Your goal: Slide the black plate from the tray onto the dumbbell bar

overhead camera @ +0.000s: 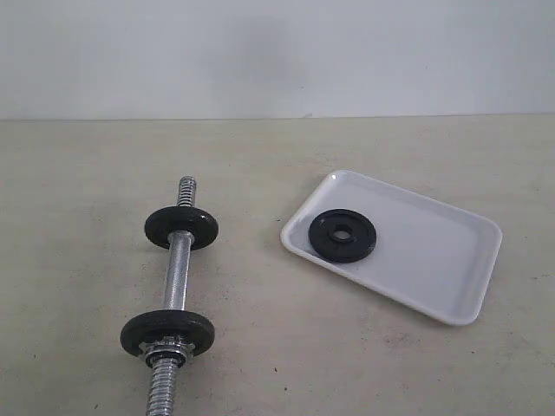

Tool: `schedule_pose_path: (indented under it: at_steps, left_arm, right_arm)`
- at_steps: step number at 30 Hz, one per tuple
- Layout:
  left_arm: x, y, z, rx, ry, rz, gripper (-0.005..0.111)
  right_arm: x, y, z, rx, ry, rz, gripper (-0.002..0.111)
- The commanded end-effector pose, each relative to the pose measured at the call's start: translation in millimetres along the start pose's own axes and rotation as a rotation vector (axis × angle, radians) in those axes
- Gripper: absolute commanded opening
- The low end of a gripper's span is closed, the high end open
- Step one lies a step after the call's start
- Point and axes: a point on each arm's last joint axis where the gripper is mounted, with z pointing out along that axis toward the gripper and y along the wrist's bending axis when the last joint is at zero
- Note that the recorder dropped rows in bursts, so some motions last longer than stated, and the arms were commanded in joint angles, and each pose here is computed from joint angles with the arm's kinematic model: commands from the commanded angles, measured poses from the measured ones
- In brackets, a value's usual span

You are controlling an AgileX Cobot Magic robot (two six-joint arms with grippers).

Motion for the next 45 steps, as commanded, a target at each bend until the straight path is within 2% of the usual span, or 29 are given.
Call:
schedule_pose_path:
  at_steps: [1,24,27,32,37,40,42,45]
  left_arm:
    - [0.4,0.1,0.1,-0.004,-0.007,-0.012,0.004]
    - [0.2,0.2,0.1,-0.005,-0.009,-0.001,0.004]
    - [-5.3,0.5,-0.2,-0.009,-0.07,0.008,0.004]
    - [-32.9,2.4,-6.5,-0.026,-0.383,-0.02,0.004]
    - [-61.1,4.4,-24.5,-0.044,-0.752,-0.032,0.004]
    - [-74.6,5.0,-40.4,-0.036,-0.983,-0.061,0.004]
    - [-79.7,5.0,-49.2,-0.029,-1.095,-0.07,0.004]
    - [-84.3,5.3,-59.6,-0.032,-1.22,-0.067,0.004]
  right_arm:
    - [-1.4,0.0,-0.4,-0.001,-0.018,-0.006,0.0]
    - [-1.6,0.1,-0.4,-0.001,-0.02,-0.006,0.0]
    - [-5.1,0.4,-0.5,-0.004,-0.058,-0.006,0.0]
    - [-32.1,2.6,-6.3,-0.032,-0.363,0.015,0.0]
    - [-68.8,4.1,-32.1,-0.175,-0.847,0.27,0.0]
    - [-80.7,4.1,-49.8,-0.241,-1.075,0.304,0.0]
    - [-84.3,3.0,-57.5,-0.236,-1.172,0.288,0.0]
    - [-86.5,-3.8,-63.5,-0.149,-1.257,0.28,0.0]
